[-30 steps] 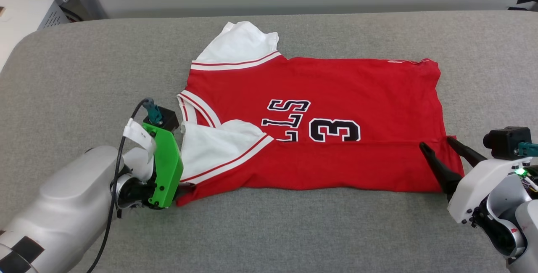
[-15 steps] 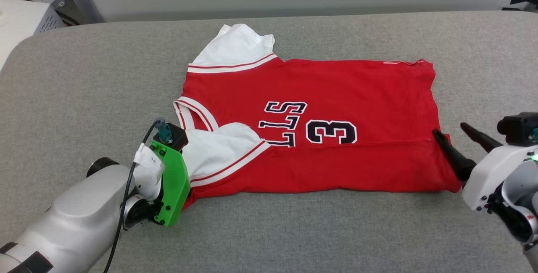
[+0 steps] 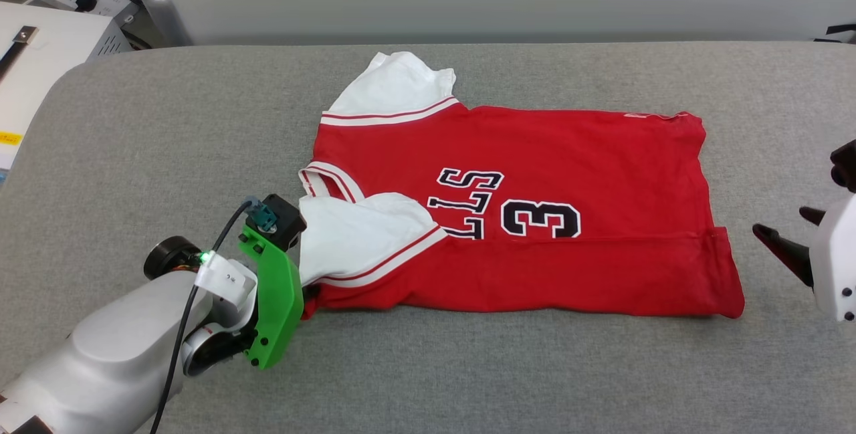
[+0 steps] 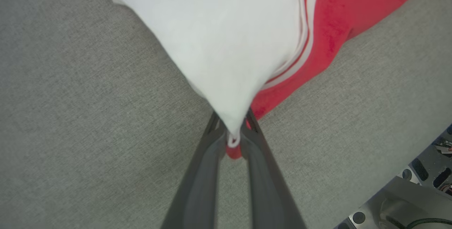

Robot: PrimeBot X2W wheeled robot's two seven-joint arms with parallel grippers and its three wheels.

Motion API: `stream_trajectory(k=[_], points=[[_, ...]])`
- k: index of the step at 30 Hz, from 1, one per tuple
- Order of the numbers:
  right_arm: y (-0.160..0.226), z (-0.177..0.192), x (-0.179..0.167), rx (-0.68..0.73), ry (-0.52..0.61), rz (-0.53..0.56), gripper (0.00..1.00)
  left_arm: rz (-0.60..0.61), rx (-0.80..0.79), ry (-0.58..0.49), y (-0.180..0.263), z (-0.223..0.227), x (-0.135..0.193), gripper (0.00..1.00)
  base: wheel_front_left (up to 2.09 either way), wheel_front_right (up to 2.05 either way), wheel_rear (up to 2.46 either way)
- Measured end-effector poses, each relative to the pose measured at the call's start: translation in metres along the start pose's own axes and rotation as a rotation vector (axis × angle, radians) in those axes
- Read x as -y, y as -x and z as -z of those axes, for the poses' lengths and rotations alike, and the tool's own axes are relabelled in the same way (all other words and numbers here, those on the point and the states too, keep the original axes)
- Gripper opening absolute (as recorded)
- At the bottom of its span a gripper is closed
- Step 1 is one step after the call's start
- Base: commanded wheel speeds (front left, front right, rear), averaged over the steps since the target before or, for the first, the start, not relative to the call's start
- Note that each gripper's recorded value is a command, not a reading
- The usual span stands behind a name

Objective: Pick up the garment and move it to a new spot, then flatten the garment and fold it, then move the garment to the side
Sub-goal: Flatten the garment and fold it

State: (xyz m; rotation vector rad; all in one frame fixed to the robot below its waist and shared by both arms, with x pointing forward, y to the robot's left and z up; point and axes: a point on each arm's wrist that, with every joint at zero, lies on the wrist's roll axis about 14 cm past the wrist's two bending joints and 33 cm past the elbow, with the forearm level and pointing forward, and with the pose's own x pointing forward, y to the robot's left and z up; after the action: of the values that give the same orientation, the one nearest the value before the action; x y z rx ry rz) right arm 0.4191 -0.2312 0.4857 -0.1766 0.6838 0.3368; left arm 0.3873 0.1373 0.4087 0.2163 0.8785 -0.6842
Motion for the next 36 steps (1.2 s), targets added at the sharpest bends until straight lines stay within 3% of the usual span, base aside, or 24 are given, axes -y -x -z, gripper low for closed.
stream_trajectory(k=[5,13,24,25,26,27,36], points=[[-0.010,0.031,-0.006,-0.177,-0.002,-0.026,1.00,0.002,0.007,-0.027,-0.002,0.001,0.000,0.00,0.00,0.00,0.00],[-0.042,0.079,-0.026,-0.330,-0.052,-0.072,1.00,0.001,0.008,-0.039,-0.009,0.001,-0.006,0.00,0.00,0.00,0.00],[-0.062,0.125,-0.041,-0.402,-0.106,-0.088,1.00,-0.006,0.008,-0.052,-0.017,0.007,-0.012,0.00,0.00,0.00,0.00],[-0.063,0.125,-0.041,-0.393,-0.113,-0.087,0.80,-0.006,0.011,-0.053,-0.018,0.006,-0.012,0.00,0.00,0.00,0.00],[-0.063,0.124,-0.041,-0.378,-0.125,-0.087,0.16,-0.007,0.016,-0.053,-0.018,0.006,-0.013,0.00,0.00,0.00,0.00],[-0.062,0.123,-0.041,-0.362,-0.132,-0.086,0.00,-0.008,0.020,-0.054,-0.018,0.005,-0.013,0.00,0.00,0.00,0.00],[-0.050,0.093,-0.044,-0.185,-0.151,-0.097,0.00,-0.030,0.046,-0.035,-0.001,0.012,-0.014,0.00,0.00,0.00,0.00]])
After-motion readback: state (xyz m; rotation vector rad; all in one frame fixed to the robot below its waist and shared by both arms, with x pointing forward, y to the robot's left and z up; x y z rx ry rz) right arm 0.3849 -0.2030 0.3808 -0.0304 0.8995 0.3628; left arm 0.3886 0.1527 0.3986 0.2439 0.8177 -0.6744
